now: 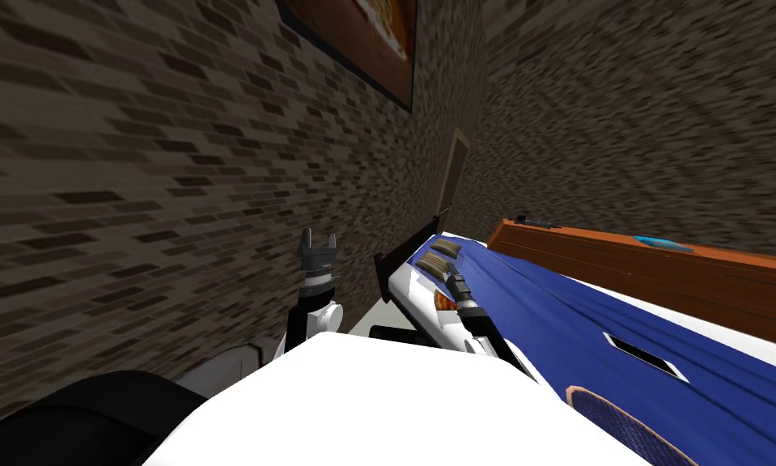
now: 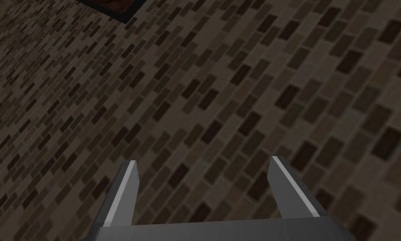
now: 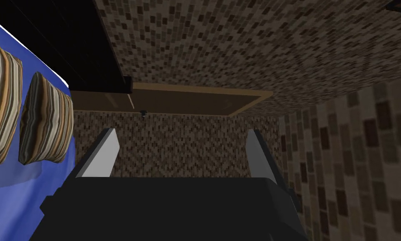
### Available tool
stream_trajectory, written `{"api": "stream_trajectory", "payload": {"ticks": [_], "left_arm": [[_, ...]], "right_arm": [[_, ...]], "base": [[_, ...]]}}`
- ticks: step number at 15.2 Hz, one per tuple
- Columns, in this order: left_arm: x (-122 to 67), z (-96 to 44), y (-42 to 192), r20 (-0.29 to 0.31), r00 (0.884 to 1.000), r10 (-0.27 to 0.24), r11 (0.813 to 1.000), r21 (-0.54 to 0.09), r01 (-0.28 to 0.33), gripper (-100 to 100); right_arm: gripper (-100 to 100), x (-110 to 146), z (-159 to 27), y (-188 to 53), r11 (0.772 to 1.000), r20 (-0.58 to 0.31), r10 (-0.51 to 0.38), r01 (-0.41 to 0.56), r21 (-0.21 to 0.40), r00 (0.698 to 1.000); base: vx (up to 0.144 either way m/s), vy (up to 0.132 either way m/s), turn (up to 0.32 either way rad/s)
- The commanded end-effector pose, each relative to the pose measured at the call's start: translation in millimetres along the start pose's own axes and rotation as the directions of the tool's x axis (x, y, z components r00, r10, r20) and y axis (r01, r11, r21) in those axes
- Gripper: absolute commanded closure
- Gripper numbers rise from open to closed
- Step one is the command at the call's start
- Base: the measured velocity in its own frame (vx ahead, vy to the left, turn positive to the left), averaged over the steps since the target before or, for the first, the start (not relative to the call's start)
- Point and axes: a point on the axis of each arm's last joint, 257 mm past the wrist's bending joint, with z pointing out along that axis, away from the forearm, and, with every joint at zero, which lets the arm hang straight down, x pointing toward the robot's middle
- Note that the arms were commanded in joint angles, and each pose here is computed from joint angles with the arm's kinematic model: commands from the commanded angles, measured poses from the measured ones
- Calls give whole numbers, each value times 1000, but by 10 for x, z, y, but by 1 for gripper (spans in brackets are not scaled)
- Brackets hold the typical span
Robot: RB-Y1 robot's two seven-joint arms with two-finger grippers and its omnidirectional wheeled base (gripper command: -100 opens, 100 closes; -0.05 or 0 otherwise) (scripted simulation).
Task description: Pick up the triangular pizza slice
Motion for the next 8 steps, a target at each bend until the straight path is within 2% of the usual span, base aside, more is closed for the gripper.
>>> {"api": "stream_trajectory", "payload": {"ticks": [1, 2, 4, 5, 6, 7, 8], "left_arm": [[0, 0, 0, 0, 1000, 0, 1000, 0, 0, 0], [0, 0, 0, 0, 1000, 0, 1000, 0, 0, 0], [0, 0, 0, 0, 1000, 0, 1000, 0, 0, 0], [0, 0, 0, 0, 1000, 0, 1000, 0, 0, 0], [0, 0, 0, 0, 1000, 0, 1000, 0, 0, 0], [0, 0, 0, 0, 1000, 0, 1000, 0, 0, 0], [0, 0, 0, 0, 1000, 0, 1000, 0, 0, 0]], "right_arm": [[-100, 115, -97, -324, 997, -31, -2, 5, 76, 1000], [-100, 105, -125, -418, 995, -29, -3, 6, 96, 1000], [-100, 101, -138, -459, 995, -28, -3, 6, 104, 1000], [-100, 166, -213, -691, 987, -50, -4, 12, 160, 999], [-100, 157, -240, -762, 985, -49, -5, 13, 175, 999], [-100, 225, -320, -965, 974, -71, -5, 21, 225, 997], [-100, 210, -366, -1067, 969, -70, -6, 23, 246, 998]], "base": [[70, 2, 308], [68, 1, 262], [32, 3, 18], [26, 11, 244], [37, 5, 276], [60, 7, 339], [65, 2, 259]]}}
